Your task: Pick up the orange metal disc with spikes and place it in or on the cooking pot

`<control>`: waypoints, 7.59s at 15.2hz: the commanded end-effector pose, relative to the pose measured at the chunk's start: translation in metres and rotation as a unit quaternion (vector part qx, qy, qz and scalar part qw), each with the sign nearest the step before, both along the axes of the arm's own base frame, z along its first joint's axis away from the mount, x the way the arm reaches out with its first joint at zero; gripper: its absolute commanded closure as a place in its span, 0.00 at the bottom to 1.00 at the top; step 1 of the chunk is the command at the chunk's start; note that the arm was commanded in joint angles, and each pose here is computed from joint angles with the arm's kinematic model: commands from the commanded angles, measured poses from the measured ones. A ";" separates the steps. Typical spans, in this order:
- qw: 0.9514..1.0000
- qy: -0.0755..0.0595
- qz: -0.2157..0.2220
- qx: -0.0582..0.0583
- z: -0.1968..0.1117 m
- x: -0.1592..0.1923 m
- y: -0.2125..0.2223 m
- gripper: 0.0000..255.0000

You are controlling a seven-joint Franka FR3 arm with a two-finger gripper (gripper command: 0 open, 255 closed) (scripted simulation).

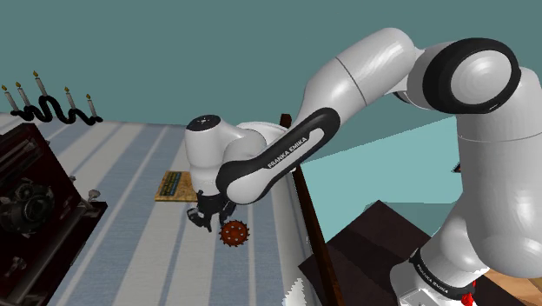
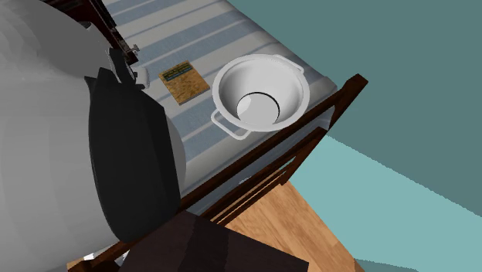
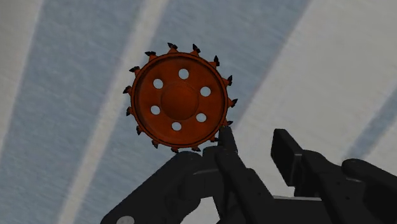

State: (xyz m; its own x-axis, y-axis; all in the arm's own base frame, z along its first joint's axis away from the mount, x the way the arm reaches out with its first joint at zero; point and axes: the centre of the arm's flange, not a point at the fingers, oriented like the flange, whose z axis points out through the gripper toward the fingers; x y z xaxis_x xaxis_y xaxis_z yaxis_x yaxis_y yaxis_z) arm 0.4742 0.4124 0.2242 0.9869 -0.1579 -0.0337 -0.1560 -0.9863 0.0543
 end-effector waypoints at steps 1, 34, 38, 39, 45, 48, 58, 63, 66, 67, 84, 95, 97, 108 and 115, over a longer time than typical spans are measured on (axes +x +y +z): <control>1.000 0.000 0.000 0.000 0.000 0.000 0.000 1.00; 0.951 -0.028 -0.307 0.016 -0.057 -0.059 -0.034 1.00; 0.951 -0.028 -0.307 0.016 -0.058 -0.059 -0.034 1.00; 0.951 -0.028 -0.307 0.016 -0.057 -0.060 -0.034 1.00; 0.951 -0.028 -0.307 0.017 -0.042 -0.050 -0.042 0.00; 0.951 -0.027 -0.308 0.017 -0.032 -0.021 -0.069 0.00; 0.950 -0.026 -0.309 0.018 -0.043 0.022 -0.109 0.00; 0.950 -0.026 -0.309 0.018 -0.057 0.022 -0.109 0.00; 0.950 -0.026 -0.309 0.018 -0.057 0.022 -0.109 0.00; 0.950 -0.026 -0.309 0.018 -0.057 0.022 -0.109 0.00; 0.950 -0.026 -0.309 0.018 -0.025 0.022 -0.109 1.00; 0.950 -0.026 -0.309 0.018 0.033 0.022 -0.109 1.00; 0.950 -0.026 -0.309 0.018 0.043 0.022 -0.109 1.00; 0.950 -0.026 -0.309 0.018 0.101 0.022 -0.109 1.00; 0.950 -0.026 -0.309 0.018 0.138 0.022 -0.109 1.00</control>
